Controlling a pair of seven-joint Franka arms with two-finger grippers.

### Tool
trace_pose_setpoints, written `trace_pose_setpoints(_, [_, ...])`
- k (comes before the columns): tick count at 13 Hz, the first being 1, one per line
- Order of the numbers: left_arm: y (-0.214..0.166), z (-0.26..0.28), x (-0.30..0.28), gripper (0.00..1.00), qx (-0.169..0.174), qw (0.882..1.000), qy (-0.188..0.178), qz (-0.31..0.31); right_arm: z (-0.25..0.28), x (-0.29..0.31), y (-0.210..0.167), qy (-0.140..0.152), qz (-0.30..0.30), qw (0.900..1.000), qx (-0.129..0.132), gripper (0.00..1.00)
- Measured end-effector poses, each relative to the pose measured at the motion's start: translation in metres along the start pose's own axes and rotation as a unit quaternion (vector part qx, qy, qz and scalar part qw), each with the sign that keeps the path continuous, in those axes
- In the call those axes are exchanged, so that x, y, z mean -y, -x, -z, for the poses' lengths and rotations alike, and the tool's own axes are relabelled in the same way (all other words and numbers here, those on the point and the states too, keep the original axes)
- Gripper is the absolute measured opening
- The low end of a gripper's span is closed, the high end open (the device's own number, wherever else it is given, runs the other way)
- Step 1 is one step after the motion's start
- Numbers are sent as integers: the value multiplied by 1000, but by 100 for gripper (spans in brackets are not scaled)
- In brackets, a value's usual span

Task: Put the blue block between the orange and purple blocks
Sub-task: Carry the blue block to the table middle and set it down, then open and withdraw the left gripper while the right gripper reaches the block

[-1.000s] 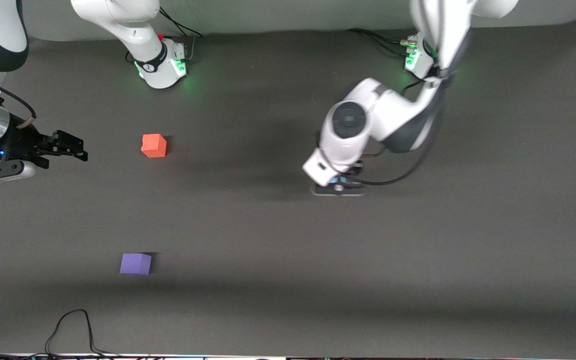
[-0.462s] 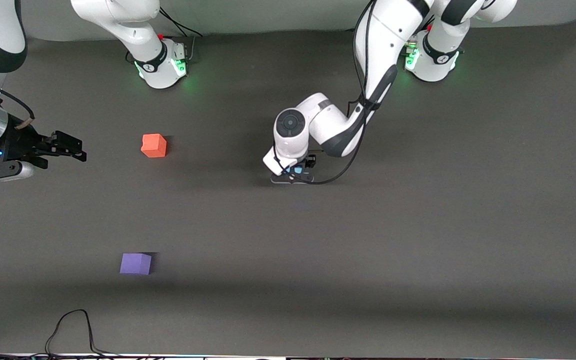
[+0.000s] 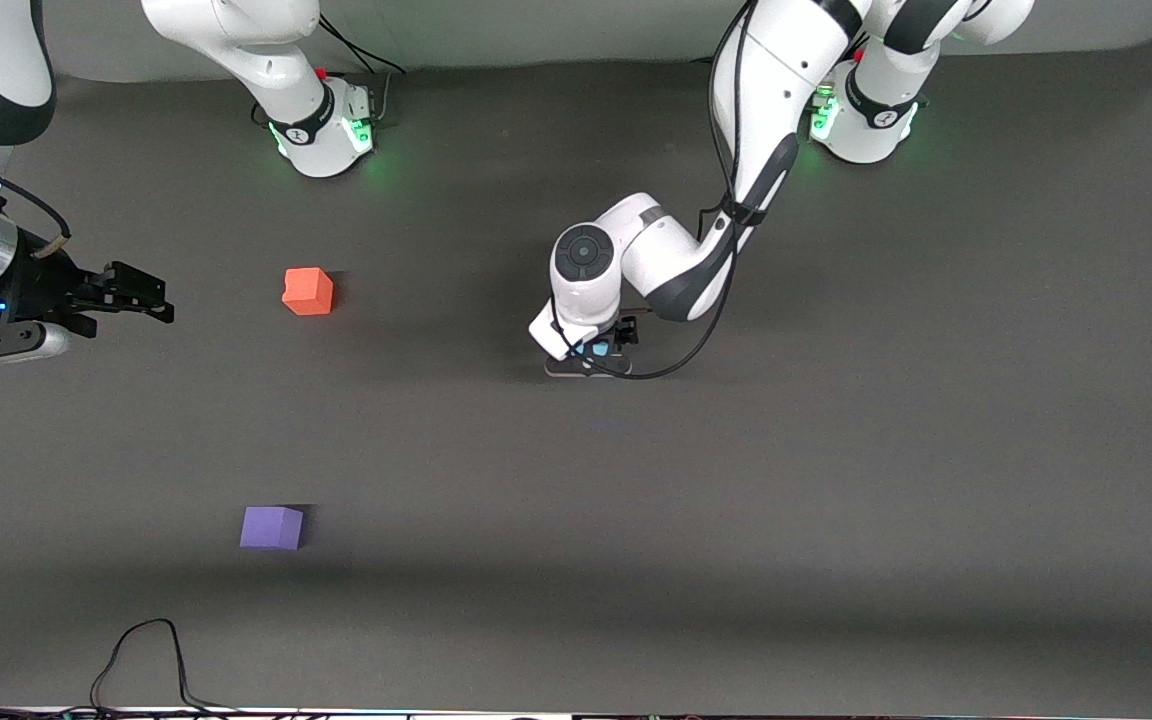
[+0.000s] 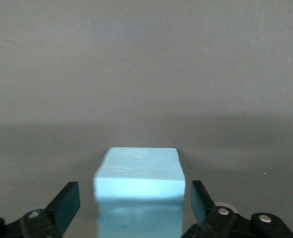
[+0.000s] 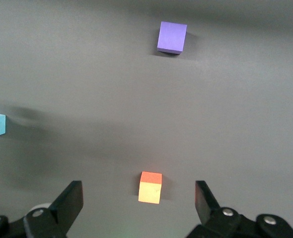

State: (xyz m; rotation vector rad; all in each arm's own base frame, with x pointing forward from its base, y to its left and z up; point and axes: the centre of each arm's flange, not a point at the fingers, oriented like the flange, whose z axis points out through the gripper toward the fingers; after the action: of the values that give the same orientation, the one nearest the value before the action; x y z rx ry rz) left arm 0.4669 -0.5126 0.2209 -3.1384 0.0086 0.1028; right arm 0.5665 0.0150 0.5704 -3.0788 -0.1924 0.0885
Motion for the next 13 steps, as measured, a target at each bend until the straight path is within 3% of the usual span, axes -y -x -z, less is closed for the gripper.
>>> trace_pose_setpoints(2, [-16,50,22,100,9,1000,-13,-4,0,1,0,0,1,1000,0,100])
trace_pose_setpoints(5, [-46,144,84,100,26,1000,-1,-2,-4,20,-2,0,7,1000,4,100])
trace_pose_setpoints(10, [-109,241,289,100,64,998,18,-8,-47,124,-23,-45,5,999,18,100])
trace_pose_setpoints(13, [-124,270,412,100,65,997,33,-10,-97,222,-36,-48,4,999,12,100])
